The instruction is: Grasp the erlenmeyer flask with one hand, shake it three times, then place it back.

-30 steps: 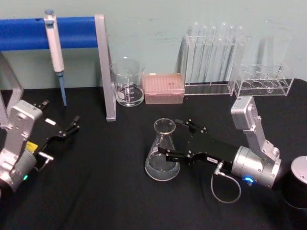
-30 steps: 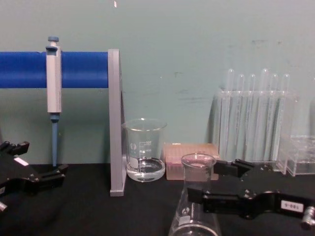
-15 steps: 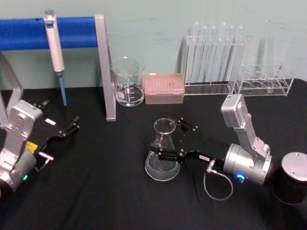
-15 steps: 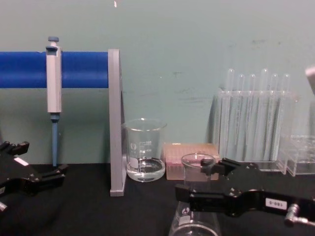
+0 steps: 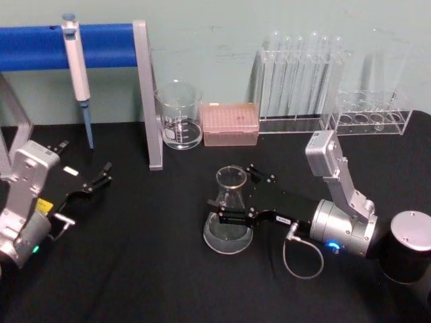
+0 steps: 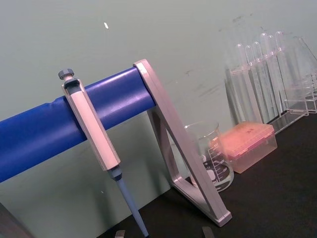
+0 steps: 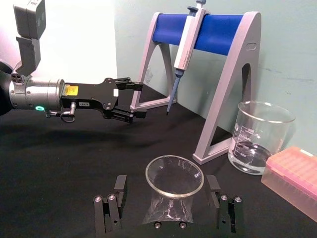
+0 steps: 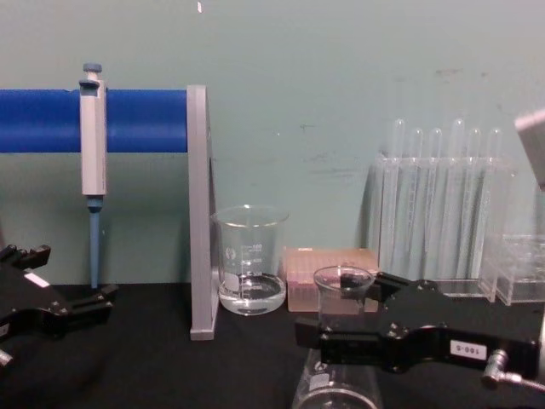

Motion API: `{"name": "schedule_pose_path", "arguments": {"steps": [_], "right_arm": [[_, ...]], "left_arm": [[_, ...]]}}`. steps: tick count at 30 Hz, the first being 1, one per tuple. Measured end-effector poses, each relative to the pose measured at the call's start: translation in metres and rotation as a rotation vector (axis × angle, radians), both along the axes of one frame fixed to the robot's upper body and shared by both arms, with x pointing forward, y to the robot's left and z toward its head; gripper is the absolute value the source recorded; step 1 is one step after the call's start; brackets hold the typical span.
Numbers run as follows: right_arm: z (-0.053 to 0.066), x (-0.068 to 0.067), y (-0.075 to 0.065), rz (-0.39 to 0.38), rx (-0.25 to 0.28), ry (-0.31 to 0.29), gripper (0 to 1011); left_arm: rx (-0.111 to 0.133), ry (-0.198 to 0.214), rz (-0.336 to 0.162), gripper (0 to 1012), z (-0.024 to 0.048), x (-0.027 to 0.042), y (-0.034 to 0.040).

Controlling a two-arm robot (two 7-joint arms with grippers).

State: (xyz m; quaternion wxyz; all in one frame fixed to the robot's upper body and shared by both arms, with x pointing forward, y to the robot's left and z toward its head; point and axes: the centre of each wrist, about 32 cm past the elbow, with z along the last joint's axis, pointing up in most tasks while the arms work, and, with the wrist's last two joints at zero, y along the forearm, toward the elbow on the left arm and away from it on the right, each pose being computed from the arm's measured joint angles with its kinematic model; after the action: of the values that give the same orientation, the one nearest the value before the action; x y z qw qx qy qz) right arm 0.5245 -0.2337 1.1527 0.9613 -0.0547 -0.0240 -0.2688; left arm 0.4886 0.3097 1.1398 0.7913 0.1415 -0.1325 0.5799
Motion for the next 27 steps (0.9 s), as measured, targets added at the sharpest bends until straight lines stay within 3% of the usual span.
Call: {"name": "schedule_pose_path", "arguments": {"steps": [17,27], "right_arm": [[0.0002,0.0002,0.0004,0.001,-0.007,-0.005,1000],[0.0002,0.0001,0.0003,0.0,-0.004,-0.004,765]], "left_arm": [[0.0,0.0,0.0,1001,0.0,0.0,0.0],[0.0,0.0,0.0,1001,0.0,0.0,0.0]]}}
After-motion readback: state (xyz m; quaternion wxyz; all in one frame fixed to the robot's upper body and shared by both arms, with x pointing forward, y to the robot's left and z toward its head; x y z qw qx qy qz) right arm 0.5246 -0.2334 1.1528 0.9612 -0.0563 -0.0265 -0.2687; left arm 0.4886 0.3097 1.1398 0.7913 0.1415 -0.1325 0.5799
